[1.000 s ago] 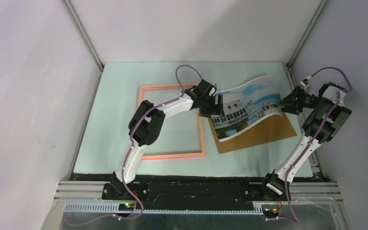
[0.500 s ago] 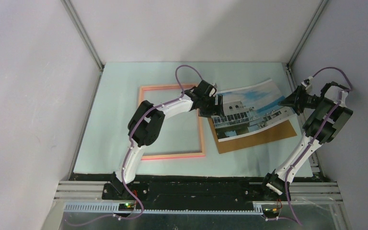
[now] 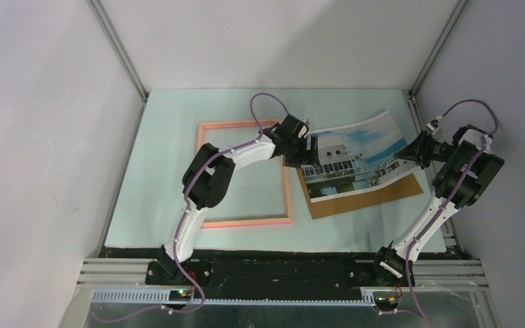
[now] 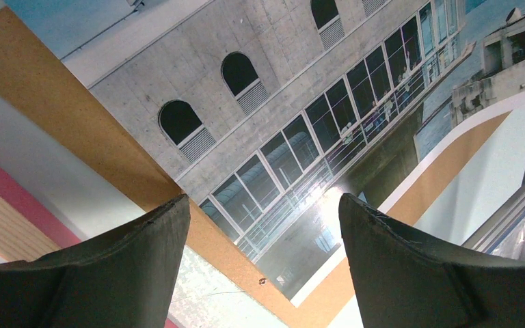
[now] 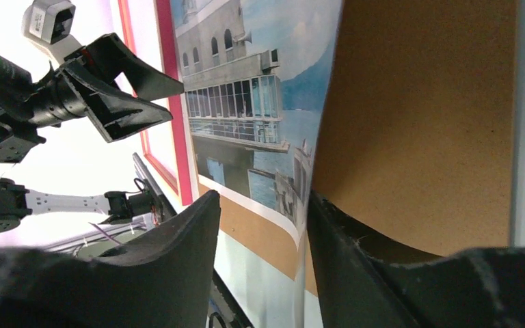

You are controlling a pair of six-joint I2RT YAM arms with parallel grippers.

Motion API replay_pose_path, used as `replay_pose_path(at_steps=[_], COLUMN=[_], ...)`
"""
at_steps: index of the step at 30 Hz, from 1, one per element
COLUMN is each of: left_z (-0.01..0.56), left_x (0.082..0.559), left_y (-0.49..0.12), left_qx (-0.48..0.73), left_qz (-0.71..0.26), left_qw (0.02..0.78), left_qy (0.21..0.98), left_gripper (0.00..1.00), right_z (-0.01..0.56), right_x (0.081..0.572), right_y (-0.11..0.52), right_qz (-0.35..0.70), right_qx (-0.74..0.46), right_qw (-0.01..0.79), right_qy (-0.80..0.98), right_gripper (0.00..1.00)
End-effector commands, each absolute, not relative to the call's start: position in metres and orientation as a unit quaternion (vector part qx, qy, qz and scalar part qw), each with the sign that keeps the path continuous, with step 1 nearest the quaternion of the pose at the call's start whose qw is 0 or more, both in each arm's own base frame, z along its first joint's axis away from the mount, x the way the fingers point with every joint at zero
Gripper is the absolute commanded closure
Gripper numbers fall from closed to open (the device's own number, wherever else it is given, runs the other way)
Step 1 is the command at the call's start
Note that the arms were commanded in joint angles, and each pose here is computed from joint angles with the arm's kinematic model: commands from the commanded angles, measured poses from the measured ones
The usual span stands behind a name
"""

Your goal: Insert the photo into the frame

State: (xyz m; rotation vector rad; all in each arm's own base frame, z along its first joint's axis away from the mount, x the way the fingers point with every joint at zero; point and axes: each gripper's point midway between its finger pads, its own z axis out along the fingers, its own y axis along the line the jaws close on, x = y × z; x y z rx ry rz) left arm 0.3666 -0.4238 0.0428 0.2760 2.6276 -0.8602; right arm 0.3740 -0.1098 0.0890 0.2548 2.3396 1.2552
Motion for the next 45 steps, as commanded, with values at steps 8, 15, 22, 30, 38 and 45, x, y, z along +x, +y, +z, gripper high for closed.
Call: replay_pose_path(at_steps=[8, 15, 22, 30, 38, 45], left_z=[0.064, 0.111, 0.195, 0.277, 0.322, 0.326], left_x=[0.361, 0.372, 0.382, 0.361, 0.305, 0.281], left_y=[-0.411, -0.412, -0.414, -0.421, -0.457, -0.488], left_qx=[0.132, 0.167, 0.223, 0.327, 0.441, 0.469], left_qz=[-0.282, -0.288, -0.286, -0.209, -0.144, -0.151], left_qw=[0.198, 0.255, 0.352, 0.473, 0.541, 0.547], left_qy=[0.929, 0.908, 0.863, 0.791, 0.702, 0.677], left_gripper=[0.12, 0.07, 0.03, 0.00, 0.00, 0.00], right_z=[0.135, 0.170, 0.214, 0.263, 0.329, 0.359], right_x=[0.382, 0.379, 0.371, 0.373, 0.369, 0.357], right_y=[-0.131, -0.126, -0.103, -0.059, -0.016, 0.004], right_qz=[0.398, 0.370, 0.370, 0.404, 0.451, 0.490], right_qx=[0.096, 0.112, 0.135, 0.140, 0.137, 0.132], right_qw=[0.321, 0.345, 0.367, 0.385, 0.404, 0.397], right_qy=[0.854, 0.855, 0.843, 0.818, 0.784, 0.764], right_gripper=[0.83, 1.00, 1.00, 1.00, 1.00, 1.00])
